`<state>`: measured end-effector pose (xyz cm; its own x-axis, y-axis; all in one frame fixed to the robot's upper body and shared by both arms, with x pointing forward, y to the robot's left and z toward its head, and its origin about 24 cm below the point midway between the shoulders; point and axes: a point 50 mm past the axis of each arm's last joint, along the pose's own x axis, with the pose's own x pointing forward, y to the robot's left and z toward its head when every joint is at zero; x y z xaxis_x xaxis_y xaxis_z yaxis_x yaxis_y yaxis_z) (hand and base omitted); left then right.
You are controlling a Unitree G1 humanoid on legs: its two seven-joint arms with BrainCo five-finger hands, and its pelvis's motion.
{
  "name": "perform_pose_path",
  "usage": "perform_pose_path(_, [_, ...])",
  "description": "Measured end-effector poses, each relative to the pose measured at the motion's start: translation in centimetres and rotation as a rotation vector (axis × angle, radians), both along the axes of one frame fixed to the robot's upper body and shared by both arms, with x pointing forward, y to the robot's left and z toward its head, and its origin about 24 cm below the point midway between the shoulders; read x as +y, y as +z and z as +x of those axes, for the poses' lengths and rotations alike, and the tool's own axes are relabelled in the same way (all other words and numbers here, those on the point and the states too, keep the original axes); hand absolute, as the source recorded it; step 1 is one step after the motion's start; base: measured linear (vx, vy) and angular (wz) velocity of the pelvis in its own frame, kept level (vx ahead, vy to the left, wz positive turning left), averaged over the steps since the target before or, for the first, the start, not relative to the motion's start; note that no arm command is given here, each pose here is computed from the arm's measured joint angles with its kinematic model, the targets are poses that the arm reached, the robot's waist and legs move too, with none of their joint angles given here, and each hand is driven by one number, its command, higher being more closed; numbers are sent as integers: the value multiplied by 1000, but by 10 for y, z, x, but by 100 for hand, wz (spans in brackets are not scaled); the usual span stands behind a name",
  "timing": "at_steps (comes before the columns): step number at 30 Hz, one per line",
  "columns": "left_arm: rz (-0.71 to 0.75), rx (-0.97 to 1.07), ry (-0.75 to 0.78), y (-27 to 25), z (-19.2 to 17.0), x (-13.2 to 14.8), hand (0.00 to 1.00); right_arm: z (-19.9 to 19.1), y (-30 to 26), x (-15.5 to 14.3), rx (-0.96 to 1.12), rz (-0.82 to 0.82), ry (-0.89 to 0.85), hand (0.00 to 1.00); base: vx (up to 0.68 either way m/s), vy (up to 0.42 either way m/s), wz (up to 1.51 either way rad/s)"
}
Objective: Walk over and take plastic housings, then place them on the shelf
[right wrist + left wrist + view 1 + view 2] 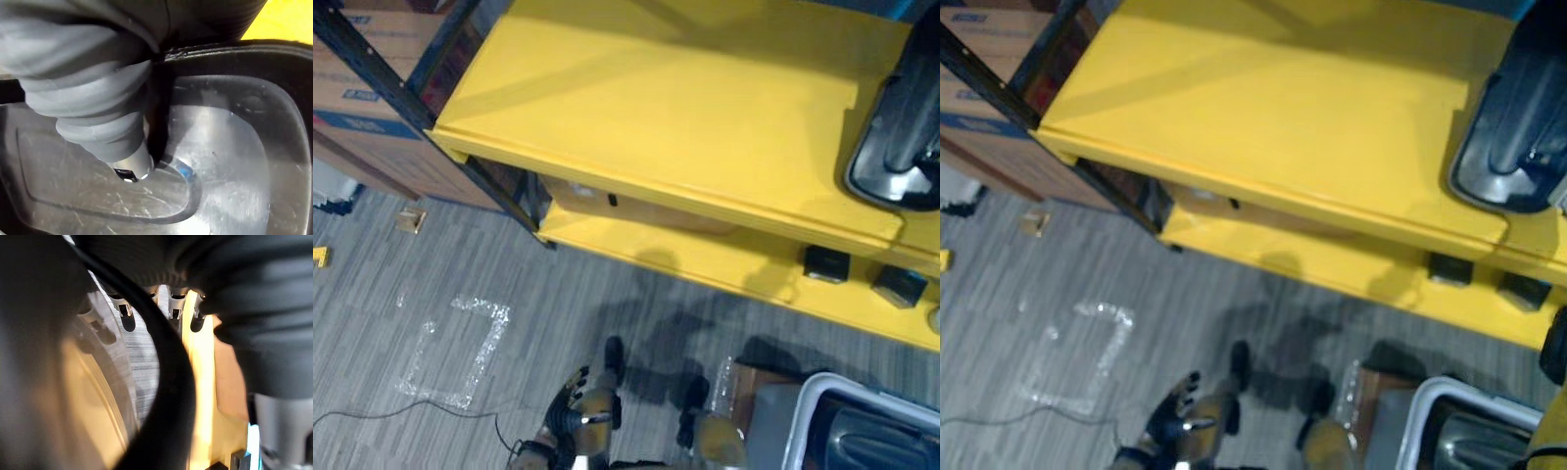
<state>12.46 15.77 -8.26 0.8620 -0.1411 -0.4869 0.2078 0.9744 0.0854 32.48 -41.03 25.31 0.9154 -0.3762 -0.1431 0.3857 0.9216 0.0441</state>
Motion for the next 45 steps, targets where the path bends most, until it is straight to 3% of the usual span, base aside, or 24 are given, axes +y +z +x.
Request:
perform_pose_path(23, [22,22,48,-5,0,7,0,-4,31,-9,-72,-280,-316,0,-5,-4,2])
perform_pose_path(29, [25,19,50,-5,-1,6,0,-14,64,-8,-239,-509,-555,0,-1,0,-2])
perform_pose_path(30, [30,18,53,-5,-1,4,0,-19,82,0,-347,-604,-603,0,-4,1,-8])
perform_pose_path(35, [33,30,40,-8,-4,2,0,-31,95,22,-537,-824,-658,0,9,-3,-2])
perform_pose_path(39, [45,77,46,-15,-16,4,0,-29,41,59,-599,-827,-526,0,96,-23,-14])
perform_pose_path(45, [67,77,17,-17,-16,0,0,-40,-53,129,-577,-496,-77,0,33,-15,-20])
